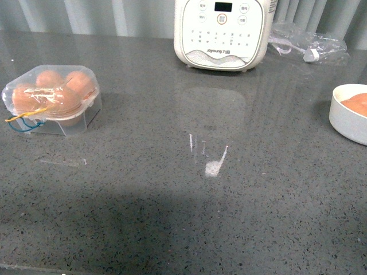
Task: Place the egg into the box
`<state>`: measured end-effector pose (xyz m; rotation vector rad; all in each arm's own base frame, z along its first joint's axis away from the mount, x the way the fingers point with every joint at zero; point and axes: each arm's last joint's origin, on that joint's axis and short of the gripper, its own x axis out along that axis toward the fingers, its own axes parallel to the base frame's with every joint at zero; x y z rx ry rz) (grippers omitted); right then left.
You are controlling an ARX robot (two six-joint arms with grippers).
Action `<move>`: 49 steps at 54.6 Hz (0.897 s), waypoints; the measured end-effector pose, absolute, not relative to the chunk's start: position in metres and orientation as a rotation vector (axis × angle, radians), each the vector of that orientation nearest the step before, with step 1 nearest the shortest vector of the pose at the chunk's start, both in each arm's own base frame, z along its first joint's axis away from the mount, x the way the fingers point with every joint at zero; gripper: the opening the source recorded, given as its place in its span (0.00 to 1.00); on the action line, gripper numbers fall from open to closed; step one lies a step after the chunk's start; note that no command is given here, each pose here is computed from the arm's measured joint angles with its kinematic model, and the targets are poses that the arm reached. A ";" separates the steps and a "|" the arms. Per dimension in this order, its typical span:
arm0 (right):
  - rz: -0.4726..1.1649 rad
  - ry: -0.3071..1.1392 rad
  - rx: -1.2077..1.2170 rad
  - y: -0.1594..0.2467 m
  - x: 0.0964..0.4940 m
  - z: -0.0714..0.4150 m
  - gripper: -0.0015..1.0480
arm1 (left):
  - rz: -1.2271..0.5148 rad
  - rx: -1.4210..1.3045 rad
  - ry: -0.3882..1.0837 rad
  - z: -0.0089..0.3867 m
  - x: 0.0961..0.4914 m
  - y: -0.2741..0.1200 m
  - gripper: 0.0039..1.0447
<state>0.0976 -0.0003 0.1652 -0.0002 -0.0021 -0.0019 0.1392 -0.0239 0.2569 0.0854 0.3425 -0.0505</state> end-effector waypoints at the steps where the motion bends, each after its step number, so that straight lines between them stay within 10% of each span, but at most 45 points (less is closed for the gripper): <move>1: -0.002 -0.002 0.000 0.000 0.098 0.165 0.93 | -0.035 0.078 0.307 0.256 0.139 -0.023 0.91; 12: -0.002 -0.002 0.000 0.000 0.098 0.165 0.93 | -0.007 0.010 0.005 0.235 0.132 -0.016 0.62; 31: -0.002 -0.002 0.000 0.000 0.098 0.165 0.93 | 0.008 -0.001 0.002 0.201 0.120 0.000 0.03; 49: -0.002 -0.002 0.000 0.000 0.098 0.165 0.93 | 0.000 -0.002 -0.001 0.184 0.113 0.000 0.03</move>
